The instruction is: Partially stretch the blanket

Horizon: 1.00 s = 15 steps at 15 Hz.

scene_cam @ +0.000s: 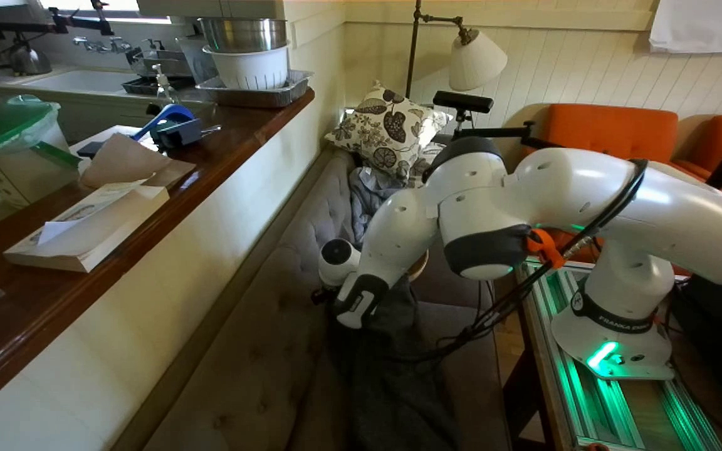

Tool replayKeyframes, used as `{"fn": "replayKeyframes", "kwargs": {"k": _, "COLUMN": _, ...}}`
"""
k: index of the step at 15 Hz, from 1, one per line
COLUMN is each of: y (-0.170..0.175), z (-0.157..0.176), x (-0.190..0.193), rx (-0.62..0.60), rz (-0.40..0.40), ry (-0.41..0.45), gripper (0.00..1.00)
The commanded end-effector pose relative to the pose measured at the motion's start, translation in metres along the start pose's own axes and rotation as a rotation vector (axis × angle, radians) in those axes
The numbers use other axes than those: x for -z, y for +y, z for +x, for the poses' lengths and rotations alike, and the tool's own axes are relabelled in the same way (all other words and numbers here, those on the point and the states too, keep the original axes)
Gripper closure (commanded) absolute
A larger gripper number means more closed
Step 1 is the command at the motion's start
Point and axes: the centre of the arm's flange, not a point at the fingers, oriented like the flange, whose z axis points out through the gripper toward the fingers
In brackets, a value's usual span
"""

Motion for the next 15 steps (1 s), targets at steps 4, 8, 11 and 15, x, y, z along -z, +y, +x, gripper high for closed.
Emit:
{"fn": "replayKeyframes", "kwargs": {"k": 4, "y": -0.001, "z": -0.02, "x": -0.031, "rx": 0.168, "rz": -0.227, "ry": -0.059, "gripper": 0.0}}
{"fn": "replayKeyframes", "kwargs": {"k": 8, "y": -0.001, "z": -0.034, "x": -0.042, "rx": 0.207, "rz": -0.297, "ry": -0.156, "gripper": 0.0}}
{"fn": "replayKeyframes", "kwargs": {"k": 11, "y": -0.003, "z": -0.038, "x": -0.045, "rx": 0.216, "rz": -0.341, "ry": -0.195, "gripper": 0.28}}
{"fn": "replayKeyframes", "kwargs": {"k": 15, "y": -0.005, "z": -0.039, "x": -0.049, "rx": 0.203, "rz": -0.365, "ry": -0.227, "gripper": 0.56}}
